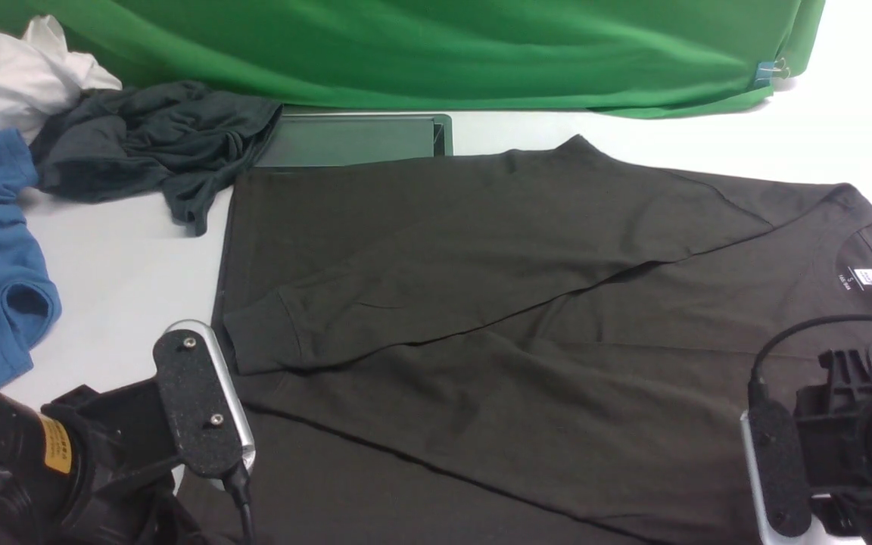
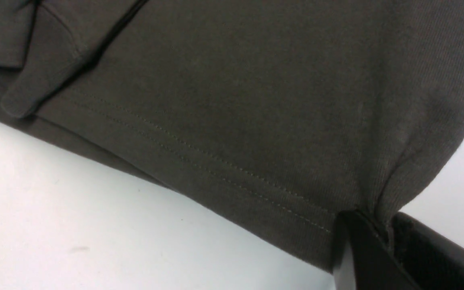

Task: Fold a long-sleeved shirt on a white desktop.
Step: 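Grasp the near edge of the shirt at its hem and shoulder corners, then pull the folded dark garment lengthwise by its ends to straighten it flat on the table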

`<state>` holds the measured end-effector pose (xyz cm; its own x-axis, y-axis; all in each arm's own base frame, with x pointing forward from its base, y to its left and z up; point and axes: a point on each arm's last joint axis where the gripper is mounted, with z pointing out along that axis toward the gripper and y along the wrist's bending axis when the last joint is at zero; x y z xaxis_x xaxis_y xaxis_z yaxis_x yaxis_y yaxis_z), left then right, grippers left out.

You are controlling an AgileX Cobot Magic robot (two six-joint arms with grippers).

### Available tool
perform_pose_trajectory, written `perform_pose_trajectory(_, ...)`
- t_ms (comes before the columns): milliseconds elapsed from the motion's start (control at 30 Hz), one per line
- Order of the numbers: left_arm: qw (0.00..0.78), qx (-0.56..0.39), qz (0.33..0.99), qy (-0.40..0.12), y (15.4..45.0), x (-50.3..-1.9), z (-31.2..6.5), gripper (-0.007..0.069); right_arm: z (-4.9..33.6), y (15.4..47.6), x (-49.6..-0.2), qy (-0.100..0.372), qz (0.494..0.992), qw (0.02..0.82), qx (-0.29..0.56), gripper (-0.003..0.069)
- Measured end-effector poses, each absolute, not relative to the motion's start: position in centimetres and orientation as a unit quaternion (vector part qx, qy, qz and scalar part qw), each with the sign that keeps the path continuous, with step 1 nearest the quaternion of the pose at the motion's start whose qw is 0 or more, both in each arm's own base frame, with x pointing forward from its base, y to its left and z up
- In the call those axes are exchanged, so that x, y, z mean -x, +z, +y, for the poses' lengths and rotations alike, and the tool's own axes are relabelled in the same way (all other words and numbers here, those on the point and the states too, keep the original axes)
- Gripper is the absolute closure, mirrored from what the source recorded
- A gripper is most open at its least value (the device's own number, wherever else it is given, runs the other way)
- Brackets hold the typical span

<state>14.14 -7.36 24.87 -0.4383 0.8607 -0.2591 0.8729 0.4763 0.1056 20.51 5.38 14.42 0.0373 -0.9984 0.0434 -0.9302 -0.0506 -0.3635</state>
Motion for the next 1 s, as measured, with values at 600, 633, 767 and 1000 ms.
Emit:
perform_pose_trajectory(600, 0.181, -0.441, 0.879, -0.026, 27.6, -14.3, -7.3, 0.0583, 4.6, 17.1, -18.1, -0.157, 0.693, 0.085, 0.699, 0.0608)
perform_pose_trajectory(633, 0.182, -0.440, 0.879, -0.026, 27.6, -14.3, -7.3, 0.0583, 4.6, 17.2, -18.1, -0.158, 0.693, 0.087, 0.698, 0.0608)
perform_pose_trajectory(767, 0.207, -0.424, 0.881, -0.011, 28.1, -15.3, -7.4, 0.0583, 5.1, 19.3, -19.2, -0.175, 0.694, 0.132, 0.686, 0.0615)
perform_pose_trajectory(1000, 0.242, -0.371, 0.895, 0.044, 28.2, -18.3, -6.9, 0.0583, 6.3, 22.0, -23.3, -0.191, 0.699, 0.171, 0.668, 0.0615)
